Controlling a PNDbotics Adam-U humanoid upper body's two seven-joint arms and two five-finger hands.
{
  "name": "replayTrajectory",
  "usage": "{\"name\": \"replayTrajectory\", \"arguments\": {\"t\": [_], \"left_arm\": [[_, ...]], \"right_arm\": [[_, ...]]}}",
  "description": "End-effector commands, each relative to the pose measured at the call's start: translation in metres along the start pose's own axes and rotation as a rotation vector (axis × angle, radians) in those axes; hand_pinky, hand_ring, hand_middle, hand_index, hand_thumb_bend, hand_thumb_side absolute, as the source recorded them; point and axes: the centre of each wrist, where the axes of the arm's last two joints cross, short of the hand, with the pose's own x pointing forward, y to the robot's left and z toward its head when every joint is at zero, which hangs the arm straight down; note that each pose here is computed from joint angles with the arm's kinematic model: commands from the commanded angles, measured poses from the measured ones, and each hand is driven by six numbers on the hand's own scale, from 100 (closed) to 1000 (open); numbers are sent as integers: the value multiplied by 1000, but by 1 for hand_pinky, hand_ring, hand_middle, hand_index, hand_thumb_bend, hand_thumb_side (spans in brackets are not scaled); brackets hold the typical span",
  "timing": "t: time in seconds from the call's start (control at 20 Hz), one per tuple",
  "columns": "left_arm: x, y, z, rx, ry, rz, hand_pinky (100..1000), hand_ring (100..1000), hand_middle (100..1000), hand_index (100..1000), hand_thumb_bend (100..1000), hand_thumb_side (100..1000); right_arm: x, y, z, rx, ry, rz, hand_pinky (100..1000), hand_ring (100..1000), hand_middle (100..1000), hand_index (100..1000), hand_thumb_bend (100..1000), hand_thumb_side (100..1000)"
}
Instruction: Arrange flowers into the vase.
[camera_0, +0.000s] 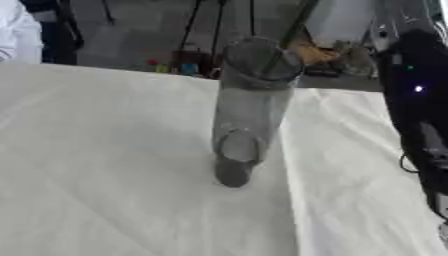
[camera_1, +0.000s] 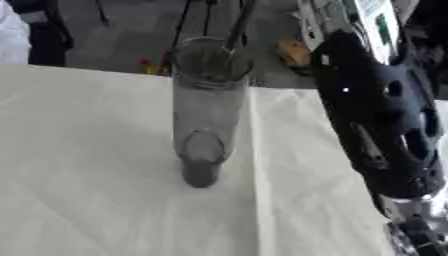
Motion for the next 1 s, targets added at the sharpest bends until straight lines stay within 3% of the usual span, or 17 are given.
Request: {"name": "replayTrajectory", "arguments": {"t": [0.05, 1.0], "left_arm": [[5, 0, -7, -10, -31, 6, 741, 776, 774, 829, 100, 1000], [5, -2, -10, -5, -43, 15, 743, 775, 775, 829, 100, 1000]], "right_arm": [[5, 3, -3, 6, -3, 1, 100, 100, 100, 109, 100, 383], [-16, -1, 15, 68, 105, 61, 100, 100, 100, 108, 100, 371]]}}
